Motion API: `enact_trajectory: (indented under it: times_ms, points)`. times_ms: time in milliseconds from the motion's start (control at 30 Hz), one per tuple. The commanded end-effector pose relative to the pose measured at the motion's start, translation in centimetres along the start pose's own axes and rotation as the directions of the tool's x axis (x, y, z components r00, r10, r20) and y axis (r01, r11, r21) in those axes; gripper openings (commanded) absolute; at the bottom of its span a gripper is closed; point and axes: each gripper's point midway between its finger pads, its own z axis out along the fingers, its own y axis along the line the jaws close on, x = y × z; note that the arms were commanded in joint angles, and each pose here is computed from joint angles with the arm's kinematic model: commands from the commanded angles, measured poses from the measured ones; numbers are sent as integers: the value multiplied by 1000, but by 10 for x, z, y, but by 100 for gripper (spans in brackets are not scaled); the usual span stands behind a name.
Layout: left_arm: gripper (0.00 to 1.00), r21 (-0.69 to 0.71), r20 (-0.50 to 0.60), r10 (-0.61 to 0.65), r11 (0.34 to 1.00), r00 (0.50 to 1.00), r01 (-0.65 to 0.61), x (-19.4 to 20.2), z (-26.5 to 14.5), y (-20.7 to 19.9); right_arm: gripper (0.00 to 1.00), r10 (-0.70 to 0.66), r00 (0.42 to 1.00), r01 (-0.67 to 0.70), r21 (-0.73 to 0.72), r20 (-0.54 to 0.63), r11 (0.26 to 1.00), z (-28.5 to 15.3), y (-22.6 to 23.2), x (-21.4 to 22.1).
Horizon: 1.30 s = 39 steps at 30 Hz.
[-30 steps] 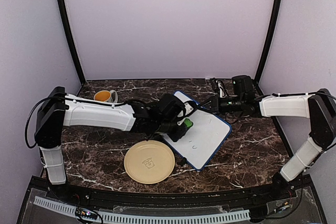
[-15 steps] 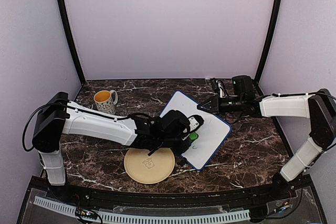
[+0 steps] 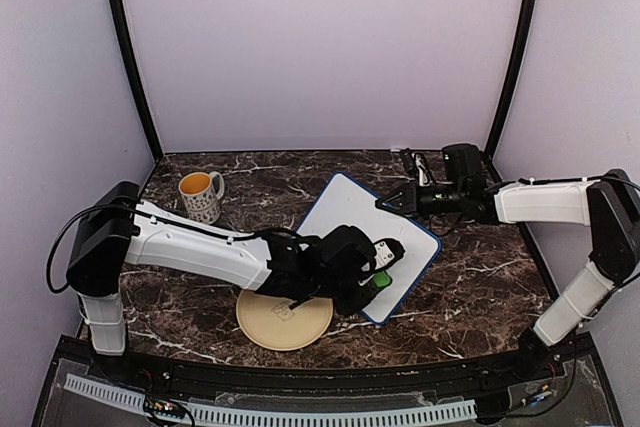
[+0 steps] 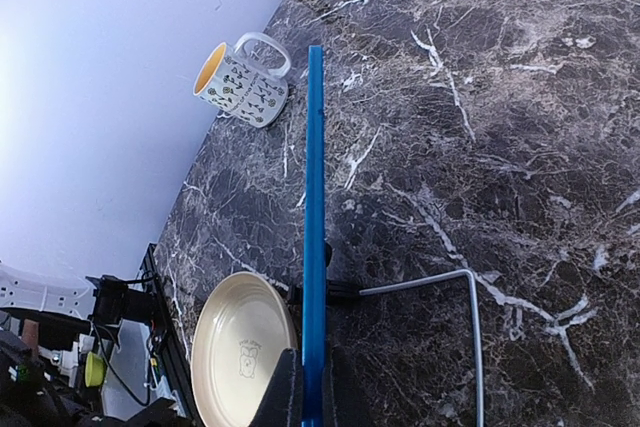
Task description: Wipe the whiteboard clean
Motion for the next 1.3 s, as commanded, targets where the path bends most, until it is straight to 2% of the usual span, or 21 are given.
enact_trajectory:
  times_ms: [0,233,467,600,700,833,967,1100,1167,1267]
  points:
    - [1,-110,-8,-139,984,990,137,2,-3,61,0,-5,1000,5,28,-5,1000,2,-9,7]
    - [1,-198,15,-259,946,966,257,22,-15,125,0,-8,1000,8,29,-9,1000,1,-9,8]
    - [1,-192,70,-397,895,915,403,37,-26,177,0,-10,1000,11,31,-9,999,1,-9,8]
    - [1,-172,102,-412,889,905,424,33,-28,189,0,-9,1000,9,30,-9,999,0,-9,8]
    - [1,-139,98,-389,906,916,400,32,-24,179,0,-9,1000,10,31,-8,999,0,-9,8]
    - [1,-111,96,-279,951,955,289,23,-17,143,0,-8,1000,8,32,-6,999,0,-9,9]
    - [1,-23,73,-165,986,984,167,6,-8,78,0,-6,1000,6,30,-8,1000,1,-10,9]
    - [1,75,51,-89,994,995,85,-5,0,21,0,-6,1000,7,31,-6,1000,1,-9,9]
    - [1,96,27,-58,994,998,55,-9,3,3,0,-5,1000,5,30,-6,1000,0,-9,9]
    - [1,68,17,-31,997,999,30,-25,6,-1,0,-6,1000,6,26,-3,1000,0,-9,9]
